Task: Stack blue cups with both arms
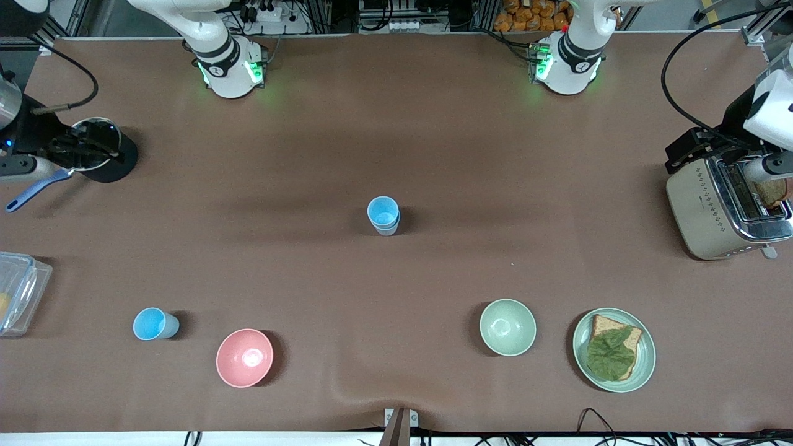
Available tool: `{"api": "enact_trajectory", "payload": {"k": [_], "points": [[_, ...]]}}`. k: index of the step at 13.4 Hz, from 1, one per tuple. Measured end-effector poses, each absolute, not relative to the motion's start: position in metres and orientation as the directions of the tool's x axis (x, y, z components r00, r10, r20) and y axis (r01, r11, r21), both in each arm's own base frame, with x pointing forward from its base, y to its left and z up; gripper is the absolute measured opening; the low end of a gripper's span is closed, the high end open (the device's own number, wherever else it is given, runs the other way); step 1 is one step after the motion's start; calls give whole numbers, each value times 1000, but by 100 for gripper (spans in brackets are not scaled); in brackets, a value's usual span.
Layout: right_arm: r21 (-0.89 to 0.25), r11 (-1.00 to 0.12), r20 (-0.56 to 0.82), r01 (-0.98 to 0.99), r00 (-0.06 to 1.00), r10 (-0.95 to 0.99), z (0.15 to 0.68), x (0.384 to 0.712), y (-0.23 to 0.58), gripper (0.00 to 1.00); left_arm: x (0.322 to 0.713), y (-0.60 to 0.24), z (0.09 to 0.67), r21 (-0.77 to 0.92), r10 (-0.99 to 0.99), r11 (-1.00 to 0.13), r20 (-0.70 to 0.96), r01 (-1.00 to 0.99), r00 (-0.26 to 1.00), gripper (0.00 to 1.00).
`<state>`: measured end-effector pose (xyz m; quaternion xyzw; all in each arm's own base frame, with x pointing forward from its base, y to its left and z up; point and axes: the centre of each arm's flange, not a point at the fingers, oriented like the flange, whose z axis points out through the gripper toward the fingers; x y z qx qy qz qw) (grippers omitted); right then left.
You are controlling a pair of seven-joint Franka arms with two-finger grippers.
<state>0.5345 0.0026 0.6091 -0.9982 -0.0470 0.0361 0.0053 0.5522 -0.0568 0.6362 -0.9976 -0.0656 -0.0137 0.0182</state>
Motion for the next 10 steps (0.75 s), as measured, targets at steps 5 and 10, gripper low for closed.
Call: {"api": "enact_trajectory", "payload": {"k": [5,10], "points": [[-1,-994,-73,109,991,109,609,533,5,100,549,-64,637,-38,118,-992,14,118,993,100],[-1,-994,-77,107,991,107,608,533,2,100,548,-63,636,-41,54,-998,1,54,999,100]]}}
